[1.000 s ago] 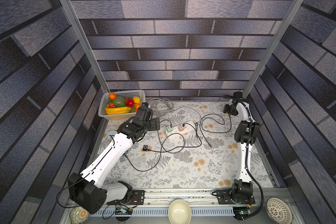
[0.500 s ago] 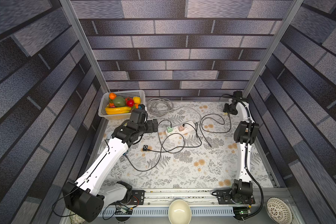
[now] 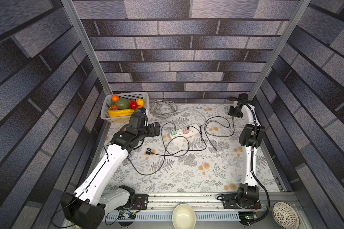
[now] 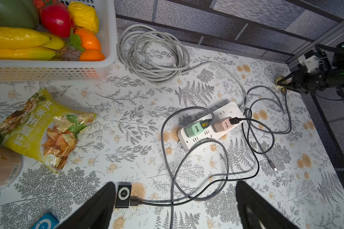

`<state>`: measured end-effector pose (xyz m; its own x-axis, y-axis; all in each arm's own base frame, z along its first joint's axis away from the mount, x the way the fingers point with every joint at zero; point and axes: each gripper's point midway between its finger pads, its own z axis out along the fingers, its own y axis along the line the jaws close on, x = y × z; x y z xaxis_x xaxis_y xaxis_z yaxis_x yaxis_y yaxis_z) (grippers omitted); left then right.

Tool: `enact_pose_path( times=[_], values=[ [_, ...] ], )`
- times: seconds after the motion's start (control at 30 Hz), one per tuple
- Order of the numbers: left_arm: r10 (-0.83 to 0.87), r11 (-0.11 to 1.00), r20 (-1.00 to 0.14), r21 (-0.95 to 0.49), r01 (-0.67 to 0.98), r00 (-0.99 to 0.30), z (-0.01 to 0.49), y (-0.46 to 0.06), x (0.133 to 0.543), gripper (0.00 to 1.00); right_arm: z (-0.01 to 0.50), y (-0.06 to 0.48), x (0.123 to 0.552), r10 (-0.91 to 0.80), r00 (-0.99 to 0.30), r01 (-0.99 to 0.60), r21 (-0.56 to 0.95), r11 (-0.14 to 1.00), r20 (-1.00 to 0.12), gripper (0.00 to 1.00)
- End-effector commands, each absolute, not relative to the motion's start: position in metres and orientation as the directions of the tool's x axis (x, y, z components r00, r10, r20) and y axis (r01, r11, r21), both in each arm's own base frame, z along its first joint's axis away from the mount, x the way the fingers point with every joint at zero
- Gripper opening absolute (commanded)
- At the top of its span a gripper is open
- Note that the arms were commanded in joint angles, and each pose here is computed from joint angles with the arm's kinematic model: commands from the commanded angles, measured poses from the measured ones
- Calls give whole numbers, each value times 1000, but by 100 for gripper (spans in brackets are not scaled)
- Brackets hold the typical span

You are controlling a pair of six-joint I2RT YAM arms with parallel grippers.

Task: Charge mp3
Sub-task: Pick up the plug from the center of the board.

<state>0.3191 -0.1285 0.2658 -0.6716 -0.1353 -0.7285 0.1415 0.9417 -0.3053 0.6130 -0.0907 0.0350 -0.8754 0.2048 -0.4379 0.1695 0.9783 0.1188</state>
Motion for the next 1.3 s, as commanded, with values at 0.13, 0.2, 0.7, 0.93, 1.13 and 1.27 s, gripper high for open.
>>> enact_pose_path(
  times=[0.13,0.2,0.7,0.93,1.13,1.27],
  values=[
    [-236,836,-708,-497,232,-666,272,-163,324,96,88,-75,593,135,-839,95,102,990,-527,17],
    [-279,765,-699,-576,287,-659,281,-182,333,95,120,-60,582,102,-798,39,118,992,-593,16],
    [-325,296,-584,-810,507,-744,310,-311,387,83,233,179,368,-363,-462,-639,20,769,-809,13],
    [-219,269,-554,-825,496,-803,285,-333,363,82,238,203,330,-479,-386,-739,-47,672,-788,13],
    [-136,268,-527,-835,481,-839,266,-346,344,82,231,223,322,-533,-357,-790,-56,611,-767,14],
    [-102,304,-508,-834,460,-855,253,-348,341,79,231,230,320,-543,-346,-800,-61,596,-765,14]
  ],
)
